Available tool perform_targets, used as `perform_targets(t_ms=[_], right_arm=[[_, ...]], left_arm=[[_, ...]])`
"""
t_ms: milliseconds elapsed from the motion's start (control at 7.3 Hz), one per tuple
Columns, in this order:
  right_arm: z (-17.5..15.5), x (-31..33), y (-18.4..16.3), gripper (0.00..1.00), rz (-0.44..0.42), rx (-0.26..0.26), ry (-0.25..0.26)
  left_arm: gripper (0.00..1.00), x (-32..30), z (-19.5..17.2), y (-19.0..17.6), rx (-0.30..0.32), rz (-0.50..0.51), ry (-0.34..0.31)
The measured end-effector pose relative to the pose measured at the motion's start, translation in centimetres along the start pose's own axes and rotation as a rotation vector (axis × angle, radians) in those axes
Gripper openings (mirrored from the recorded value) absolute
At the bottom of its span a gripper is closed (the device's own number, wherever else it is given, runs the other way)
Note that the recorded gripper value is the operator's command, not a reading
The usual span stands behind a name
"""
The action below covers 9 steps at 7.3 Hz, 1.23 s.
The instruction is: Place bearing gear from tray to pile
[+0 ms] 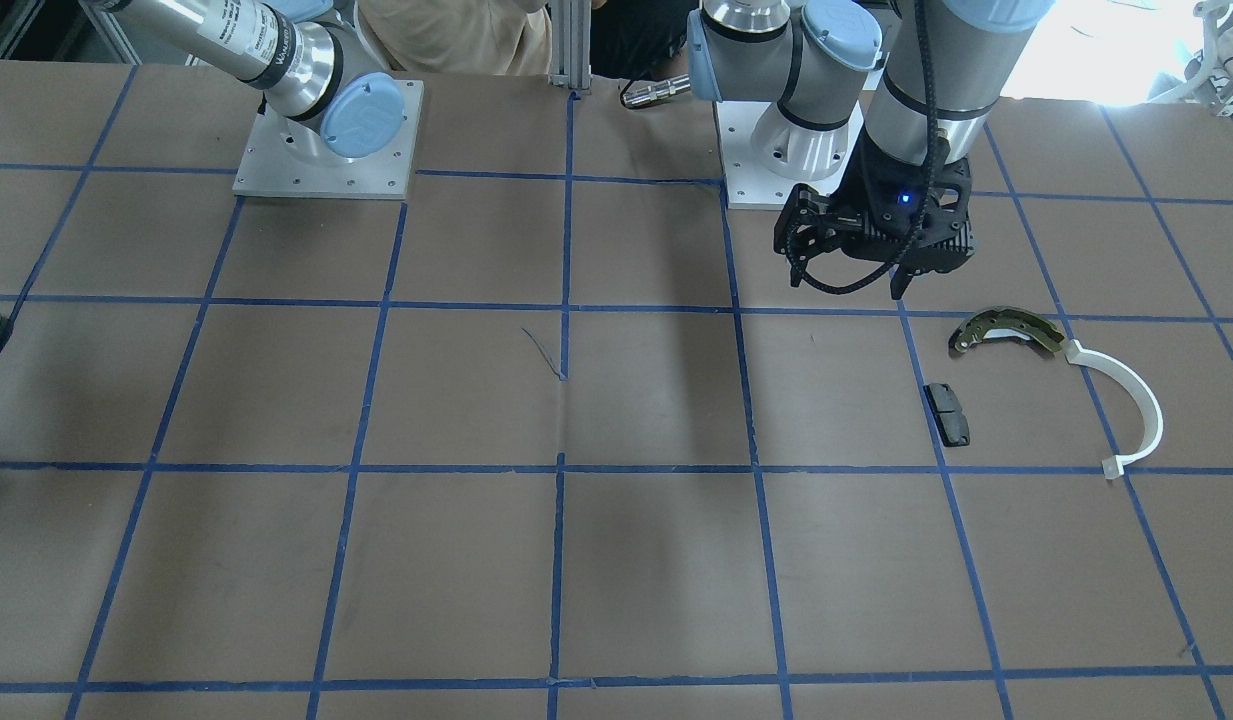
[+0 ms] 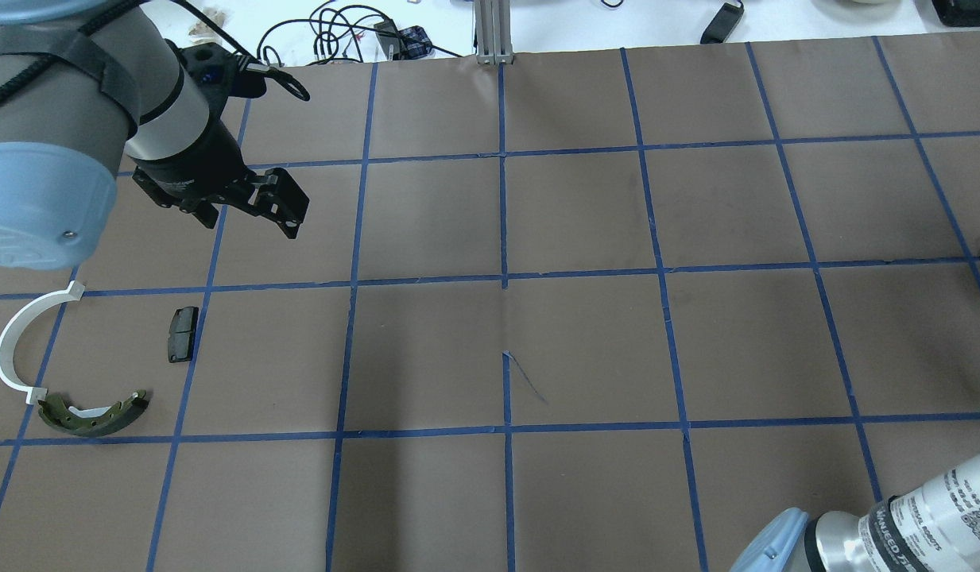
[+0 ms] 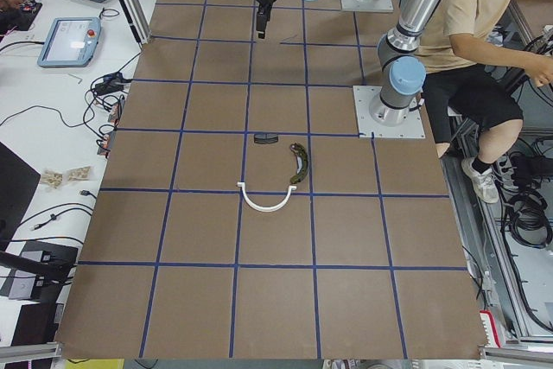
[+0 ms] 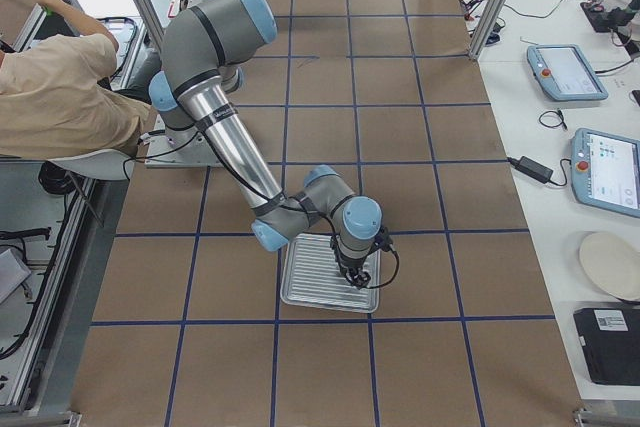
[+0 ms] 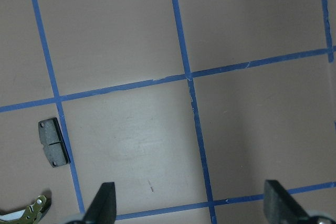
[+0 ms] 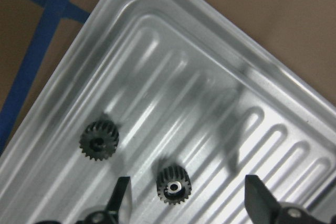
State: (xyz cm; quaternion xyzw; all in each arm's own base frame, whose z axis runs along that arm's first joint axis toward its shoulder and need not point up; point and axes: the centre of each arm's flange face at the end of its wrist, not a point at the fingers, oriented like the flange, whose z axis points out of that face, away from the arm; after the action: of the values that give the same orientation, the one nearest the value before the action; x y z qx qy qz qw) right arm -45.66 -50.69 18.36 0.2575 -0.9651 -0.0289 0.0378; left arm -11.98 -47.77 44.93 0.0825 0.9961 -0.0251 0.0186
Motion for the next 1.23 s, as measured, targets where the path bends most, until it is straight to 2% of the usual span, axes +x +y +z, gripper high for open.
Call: perform_targets(t_ms=[274, 685, 958, 1095, 1232], right_arm=[[0.2, -0.1, 0.0, 0.29, 0.001, -0.001, -0.005], [0.3, -0.3, -0.1, 0.07, 0.001, 0.006, -0.017], [-1.5, -0.6, -0.2, 0.05, 0.034, 0.01, -0.023], [-4.7, -2.0, -1.3, 0.05, 0.063, 0.022, -0.042], [-8.7, -4.7, -4.3, 0.05, 0.088, 0.038, -0.069]], left_arm=[[1.0, 0.0, 0.1, 0.0, -0.002, 0.002, -0.001], [1.0, 0.0, 0.2, -0.1, -0.005, 0.003, 0.0], [1.0, -0.1, 0.5, 0.0, -0.01, 0.006, 0.0], [1.0, -0.1, 0.7, 0.0, -0.012, 0.006, 0.0], [1.0, -0.1, 0.9, 0.0, -0.012, 0.006, -0.001]])
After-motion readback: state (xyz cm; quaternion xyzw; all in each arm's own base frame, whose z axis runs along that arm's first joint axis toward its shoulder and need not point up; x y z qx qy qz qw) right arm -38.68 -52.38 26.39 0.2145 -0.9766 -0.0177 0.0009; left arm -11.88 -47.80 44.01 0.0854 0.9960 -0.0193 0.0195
